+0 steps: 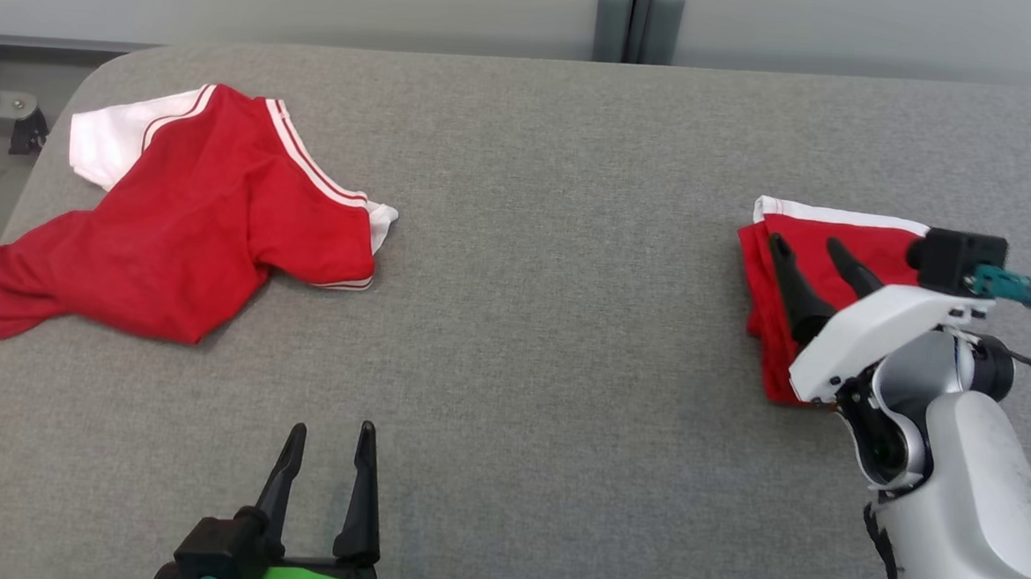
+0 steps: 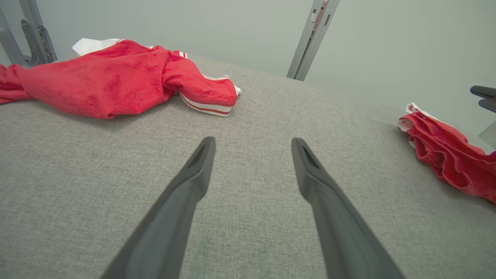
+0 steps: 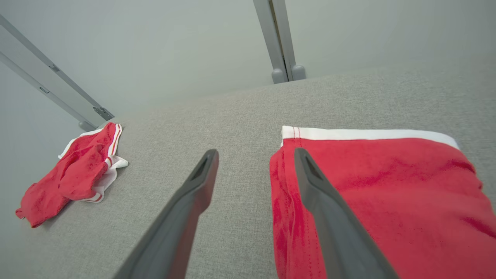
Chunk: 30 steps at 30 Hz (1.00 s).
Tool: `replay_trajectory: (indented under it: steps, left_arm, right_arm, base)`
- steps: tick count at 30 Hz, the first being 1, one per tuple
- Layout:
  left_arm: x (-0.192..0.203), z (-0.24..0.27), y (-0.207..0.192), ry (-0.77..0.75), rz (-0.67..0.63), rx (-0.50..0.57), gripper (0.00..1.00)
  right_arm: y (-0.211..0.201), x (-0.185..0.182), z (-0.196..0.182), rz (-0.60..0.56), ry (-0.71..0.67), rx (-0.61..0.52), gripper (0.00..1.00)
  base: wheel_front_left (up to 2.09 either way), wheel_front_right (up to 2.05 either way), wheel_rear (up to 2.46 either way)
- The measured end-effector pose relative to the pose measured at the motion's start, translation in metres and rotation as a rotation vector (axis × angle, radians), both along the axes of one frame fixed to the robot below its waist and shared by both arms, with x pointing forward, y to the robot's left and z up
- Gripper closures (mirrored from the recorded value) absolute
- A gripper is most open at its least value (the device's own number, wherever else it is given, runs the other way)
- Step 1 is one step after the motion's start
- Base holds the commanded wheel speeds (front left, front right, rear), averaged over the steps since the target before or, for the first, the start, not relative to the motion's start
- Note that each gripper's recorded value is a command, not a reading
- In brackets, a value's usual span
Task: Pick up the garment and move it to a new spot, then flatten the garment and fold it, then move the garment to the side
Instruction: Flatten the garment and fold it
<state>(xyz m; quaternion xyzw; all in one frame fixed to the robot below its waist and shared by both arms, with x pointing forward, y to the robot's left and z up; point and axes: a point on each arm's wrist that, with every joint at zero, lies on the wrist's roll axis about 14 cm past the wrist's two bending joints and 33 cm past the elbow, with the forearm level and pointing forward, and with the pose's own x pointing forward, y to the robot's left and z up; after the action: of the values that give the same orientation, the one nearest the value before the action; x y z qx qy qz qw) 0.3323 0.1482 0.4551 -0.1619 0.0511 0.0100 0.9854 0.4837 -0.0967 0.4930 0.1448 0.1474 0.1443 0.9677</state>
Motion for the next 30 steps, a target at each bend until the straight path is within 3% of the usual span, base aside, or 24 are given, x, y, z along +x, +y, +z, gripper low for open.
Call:
replay_trajectory:
  steps: [2, 5, 8, 16, 25, 30]
  left_arm:
    - [-0.001, 0.001, 0.000, -0.005, -0.004, 0.007, 0.00]
    - [-0.004, 0.001, -0.004, -0.006, -0.018, 0.011, 0.00]
    - [-0.007, 0.005, -0.005, -0.022, -0.026, 0.015, 0.00]
    - [-0.022, 0.023, 0.000, -0.086, -0.027, 0.041, 0.00]
    - [-0.043, 0.031, 0.017, -0.123, -0.011, 0.096, 0.00]
    - [-0.049, 0.030, 0.024, -0.122, 0.002, 0.103, 0.00]
  right_arm:
    - [-0.015, -0.008, 0.016, -0.024, -0.091, -0.018, 0.00]
    - [-0.056, -0.021, 0.031, -0.089, -0.220, -0.141, 0.00]
    - [-0.089, -0.039, 0.035, -0.185, -0.280, -0.158, 0.00]
    - [-0.164, -0.096, 0.035, -0.367, -0.407, -0.358, 0.00]
    - [-0.159, -0.142, 0.029, -0.352, -0.415, -0.420, 0.00]
    - [-0.143, -0.155, 0.014, -0.321, -0.377, -0.397, 0.00]
  base:
    - [0.00, 0.00, 0.00]
    - [0.00, 0.00, 0.00]
    - [0.00, 0.00, 0.00]
    - [0.00, 0.00, 0.00]
    - [0.00, 0.00, 0.00]
    - [0.00, 0.00, 0.00]
